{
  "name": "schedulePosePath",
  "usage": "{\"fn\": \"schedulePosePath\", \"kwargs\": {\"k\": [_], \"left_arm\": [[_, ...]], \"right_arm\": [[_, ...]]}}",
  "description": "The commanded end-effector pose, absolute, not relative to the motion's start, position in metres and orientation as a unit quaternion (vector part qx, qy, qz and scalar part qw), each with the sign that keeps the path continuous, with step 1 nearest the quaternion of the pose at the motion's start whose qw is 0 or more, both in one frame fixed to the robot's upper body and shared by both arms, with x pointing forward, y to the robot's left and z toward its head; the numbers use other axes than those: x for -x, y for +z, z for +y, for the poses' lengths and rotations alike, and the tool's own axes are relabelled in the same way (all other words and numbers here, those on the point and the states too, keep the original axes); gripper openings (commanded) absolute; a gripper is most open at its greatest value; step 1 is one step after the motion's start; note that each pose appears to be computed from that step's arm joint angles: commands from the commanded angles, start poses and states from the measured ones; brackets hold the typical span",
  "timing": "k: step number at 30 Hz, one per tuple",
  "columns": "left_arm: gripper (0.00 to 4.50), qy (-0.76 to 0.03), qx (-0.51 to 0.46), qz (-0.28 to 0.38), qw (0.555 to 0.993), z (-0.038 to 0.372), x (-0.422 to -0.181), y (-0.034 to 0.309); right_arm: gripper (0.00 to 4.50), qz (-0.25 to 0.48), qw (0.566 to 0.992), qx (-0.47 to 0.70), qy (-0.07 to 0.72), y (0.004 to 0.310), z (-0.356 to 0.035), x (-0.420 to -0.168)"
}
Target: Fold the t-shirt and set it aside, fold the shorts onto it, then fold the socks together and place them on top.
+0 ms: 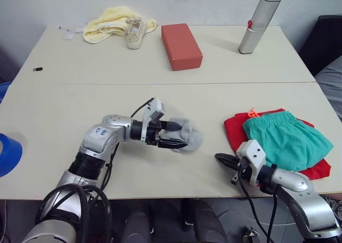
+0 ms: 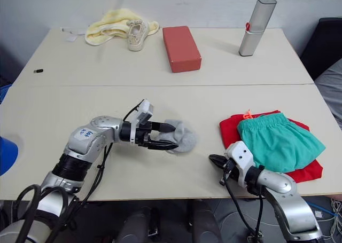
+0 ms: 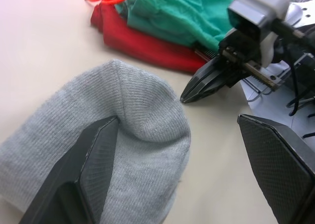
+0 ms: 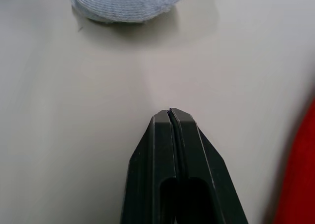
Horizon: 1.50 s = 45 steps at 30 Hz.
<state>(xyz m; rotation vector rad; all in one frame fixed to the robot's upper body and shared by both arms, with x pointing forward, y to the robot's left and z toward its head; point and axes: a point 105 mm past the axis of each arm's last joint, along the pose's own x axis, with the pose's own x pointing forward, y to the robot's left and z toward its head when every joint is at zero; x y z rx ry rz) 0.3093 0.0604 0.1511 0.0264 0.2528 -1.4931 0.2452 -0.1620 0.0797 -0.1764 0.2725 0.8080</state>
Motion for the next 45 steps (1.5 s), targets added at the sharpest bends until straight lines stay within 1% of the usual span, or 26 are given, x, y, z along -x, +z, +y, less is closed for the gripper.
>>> {"fn": "schedulePosePath", "kwargs": {"k": [1,3,5,8,11,12,13,14,15,18,22,25,26,29,31,36,39,42,45], "left_arm": [[4.02,-0.693,-0.035,0.047,0.718,0.074,-0.306,0.181],[3.63,-0.693,-0.031,0.038,0.719,0.076,-0.307,0.187],[3.18,-0.702,-0.031,0.031,0.711,0.078,-0.304,0.192],[2.20,-0.707,-0.005,0.028,0.706,0.081,-0.301,0.203],[1.22,-0.709,-0.034,0.038,0.703,0.082,-0.300,0.195],[0.83,-0.710,-0.038,0.039,0.702,0.082,-0.300,0.193],[0.58,-0.706,-0.051,0.041,0.705,0.079,-0.302,0.186],[0.20,-0.704,-0.061,0.043,0.706,0.077,-0.303,0.181],[0.03,-0.703,-0.067,0.046,0.707,0.075,-0.304,0.177],[0.03,-0.695,-0.053,0.042,0.716,0.063,-0.309,0.169],[0.03,-0.694,-0.055,0.038,0.716,0.050,-0.311,0.160],[0.57,-0.697,-0.074,0.051,0.711,0.042,-0.310,0.150],[0.82,-0.700,-0.078,0.053,0.708,0.040,-0.309,0.148],[1.82,-0.702,-0.102,0.035,0.704,0.036,-0.308,0.142],[2.36,-0.703,-0.113,0.025,0.701,0.037,-0.308,0.141],[2.36,-0.729,-0.107,0.033,0.675,0.045,-0.300,0.139],[2.36,-0.730,-0.103,0.023,0.676,0.045,-0.299,0.142],[2.92,-0.733,-0.099,0.012,0.673,0.049,-0.296,0.151],[3.81,-0.731,-0.109,-0.006,0.673,0.055,-0.295,0.161]], "right_arm": [[0.00,0.097,0.907,0.041,0.407,0.098,-0.158,-0.237],[0.00,0.089,0.911,0.015,0.402,0.102,-0.158,-0.236],[0.00,0.083,0.912,-0.020,0.401,0.106,-0.156,-0.234],[0.00,0.090,0.914,-0.060,0.391,0.109,-0.157,-0.231],[0.00,0.102,0.915,-0.054,0.387,0.106,-0.161,-0.229],[0.00,0.104,0.915,-0.053,0.386,0.105,-0.161,-0.229],[0.00,0.107,0.914,-0.053,0.387,0.104,-0.161,-0.228],[0.00,0.110,0.913,-0.053,0.389,0.103,-0.160,-0.228],[0.00,0.113,0.913,-0.053,0.390,0.102,-0.160,-0.228],[0.00,0.115,0.911,-0.052,0.392,0.102,-0.158,-0.229],[0.00,0.118,0.911,-0.050,0.392,0.101,-0.157,-0.230],[0.00,0.122,0.910,-0.049,0.392,0.098,-0.155,-0.228],[0.00,0.123,0.910,-0.049,0.392,0.097,-0.154,-0.228],[0.00,0.122,0.912,-0.056,0.389,0.096,-0.150,-0.226],[0.00,0.121,0.913,-0.059,0.386,0.096,-0.150,-0.225],[0.00,0.116,0.919,-0.064,0.372,0.098,-0.152,-0.223],[0.00,0.116,0.920,-0.068,0.367,0.099,-0.153,-0.220],[0.00,0.116,0.921,-0.074,0.364,0.099,-0.153,-0.216],[0.00,0.109,0.923,-0.082,0.360,0.101,-0.154,-0.215]]}}
